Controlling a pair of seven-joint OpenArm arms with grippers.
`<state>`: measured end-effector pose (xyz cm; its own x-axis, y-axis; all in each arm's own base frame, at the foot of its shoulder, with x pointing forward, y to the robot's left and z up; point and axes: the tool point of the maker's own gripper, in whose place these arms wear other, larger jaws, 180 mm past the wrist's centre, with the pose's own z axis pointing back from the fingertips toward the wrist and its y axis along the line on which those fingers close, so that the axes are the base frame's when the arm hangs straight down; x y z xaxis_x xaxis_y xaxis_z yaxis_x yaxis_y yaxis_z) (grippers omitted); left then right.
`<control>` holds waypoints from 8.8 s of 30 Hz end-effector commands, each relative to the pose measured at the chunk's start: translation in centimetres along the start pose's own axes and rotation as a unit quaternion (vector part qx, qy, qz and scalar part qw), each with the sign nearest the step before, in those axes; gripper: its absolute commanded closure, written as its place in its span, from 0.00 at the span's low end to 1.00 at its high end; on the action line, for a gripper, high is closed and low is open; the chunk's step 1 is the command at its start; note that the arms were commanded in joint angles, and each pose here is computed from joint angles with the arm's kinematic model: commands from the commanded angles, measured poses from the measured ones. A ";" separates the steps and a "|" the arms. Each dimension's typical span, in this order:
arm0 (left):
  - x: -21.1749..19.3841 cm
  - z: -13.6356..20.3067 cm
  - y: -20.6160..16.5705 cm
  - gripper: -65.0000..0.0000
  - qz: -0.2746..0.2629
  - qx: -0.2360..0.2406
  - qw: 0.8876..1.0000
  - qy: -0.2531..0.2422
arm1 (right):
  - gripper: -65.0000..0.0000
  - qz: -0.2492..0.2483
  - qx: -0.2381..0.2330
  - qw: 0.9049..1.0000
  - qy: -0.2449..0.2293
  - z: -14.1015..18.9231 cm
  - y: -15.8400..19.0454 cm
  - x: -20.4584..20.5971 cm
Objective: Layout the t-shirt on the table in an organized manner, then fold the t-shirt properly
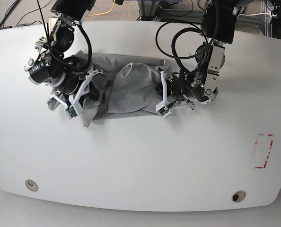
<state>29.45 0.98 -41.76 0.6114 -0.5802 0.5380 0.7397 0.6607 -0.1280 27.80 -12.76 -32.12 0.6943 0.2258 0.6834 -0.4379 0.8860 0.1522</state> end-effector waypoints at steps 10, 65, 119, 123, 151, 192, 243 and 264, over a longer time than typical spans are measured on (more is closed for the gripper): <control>0.9 -0.3 -0.9 0.85 -0.007 -0.007 1.000 0.007 | 1.00 0.031 0.064 0.996 -0.058 -1.4 5.0 4.4; 2.7 0.7 -0.3 0.85 -0.017 0.005 1.000 -0.019 | 0.02 0.093 0.046 0.994 -0.033 -0.8 3.2 3.8; -1.3 16.8 14.9 0.84 0.143 0.257 0.945 -0.141 | 0.98 0.126 0.096 0.987 -0.019 -2.6 6.3 4.0; -1.3 16.8 14.9 0.84 0.143 0.257 0.945 -0.141 | 0.98 0.136 0.113 0.984 -0.015 -2.6 8.3 3.8; -2.6 15.9 14.2 0.84 0.148 0.250 0.949 -0.123 | 0.07 0.162 0.224 0.961 -0.024 -3.4 17.9 3.6; -3.1 15.7 14.0 0.84 0.151 0.248 0.950 -0.119 | 0.28 0.161 0.252 0.952 0.073 -5.4 17.8 -2.2; -4.0 20.9 17.1 0.84 0.145 0.316 0.929 -0.129 | 0.44 0.063 0.235 0.969 0.036 -9.5 7.5 3.8; -6.8 24.6 19.2 0.84 0.193 0.365 0.900 -0.141 | 0.43 0.057 0.338 0.939 -0.007 -11.5 17.7 9.0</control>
<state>31.92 28.77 -29.23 0.6559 -0.1492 0.7399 0.0525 0.9869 0.1525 31.51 7.93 -34.21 0.6552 0.3445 0.6724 -0.7462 0.4339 0.5049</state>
